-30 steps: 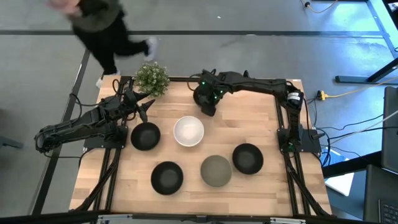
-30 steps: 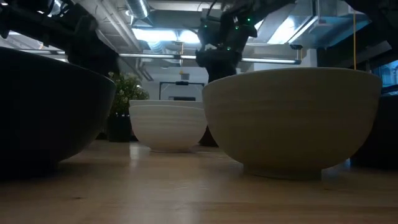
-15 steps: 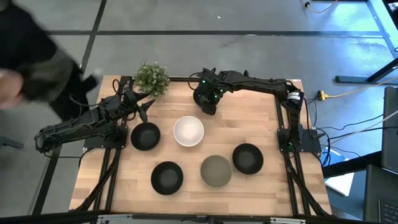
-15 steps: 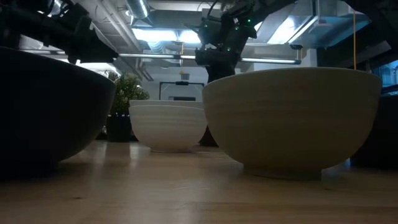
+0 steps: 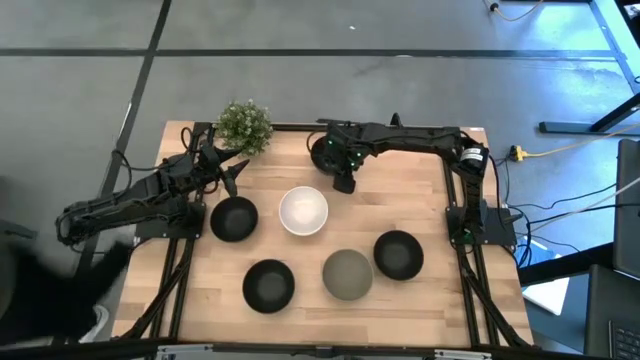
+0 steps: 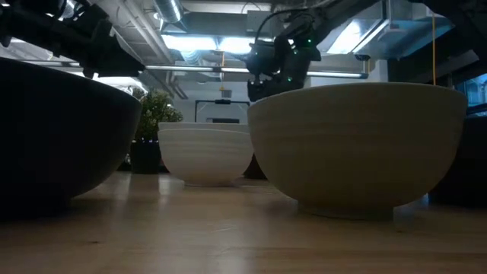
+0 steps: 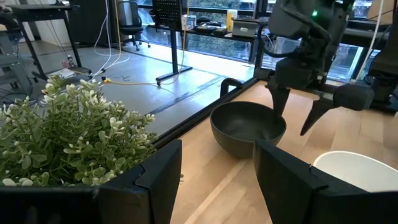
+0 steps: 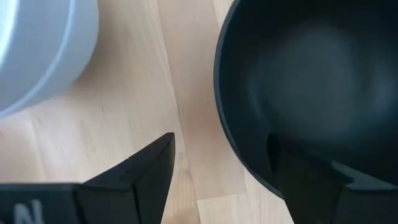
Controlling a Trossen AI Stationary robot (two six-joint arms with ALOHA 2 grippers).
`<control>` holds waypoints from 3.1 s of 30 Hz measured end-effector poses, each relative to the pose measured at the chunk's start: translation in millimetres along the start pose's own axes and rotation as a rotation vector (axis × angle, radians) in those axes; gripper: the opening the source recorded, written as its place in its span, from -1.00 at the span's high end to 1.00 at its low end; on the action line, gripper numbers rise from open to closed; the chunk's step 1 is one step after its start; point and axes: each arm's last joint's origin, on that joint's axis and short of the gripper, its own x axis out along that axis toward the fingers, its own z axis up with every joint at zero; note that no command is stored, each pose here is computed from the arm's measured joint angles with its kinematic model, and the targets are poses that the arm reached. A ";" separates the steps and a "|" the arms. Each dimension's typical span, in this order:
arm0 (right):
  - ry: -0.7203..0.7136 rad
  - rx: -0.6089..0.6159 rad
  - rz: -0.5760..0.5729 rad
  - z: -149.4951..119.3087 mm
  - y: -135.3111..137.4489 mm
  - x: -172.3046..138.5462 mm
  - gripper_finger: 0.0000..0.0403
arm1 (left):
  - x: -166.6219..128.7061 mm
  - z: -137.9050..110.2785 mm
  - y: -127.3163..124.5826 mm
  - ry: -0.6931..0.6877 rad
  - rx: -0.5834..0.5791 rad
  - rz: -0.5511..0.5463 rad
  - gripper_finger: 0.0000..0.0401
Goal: Nest bowls inside each other
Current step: Stack the gray bowl on the white bowl
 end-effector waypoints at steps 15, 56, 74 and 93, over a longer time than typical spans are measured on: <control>-0.075 -0.173 -0.101 2.7 54.3 -44.8 -0.26 | 0.0 0.0 0.0 0.000 0.000 0.000 0.03; -0.009 -0.093 0.123 -76.0 212.4 -22.4 -0.26 | 0.0 -0.8 -1.1 0.011 -0.046 -0.034 0.03; 0.000 -0.093 0.132 -75.9 217.1 -14.1 0.24 | 0.0 -0.7 -1.1 0.010 -0.047 -0.034 0.03; 0.030 -0.106 0.129 -75.5 219.4 2.9 0.27 | 0.0 -1.4 -1.0 0.017 -0.051 -0.033 0.03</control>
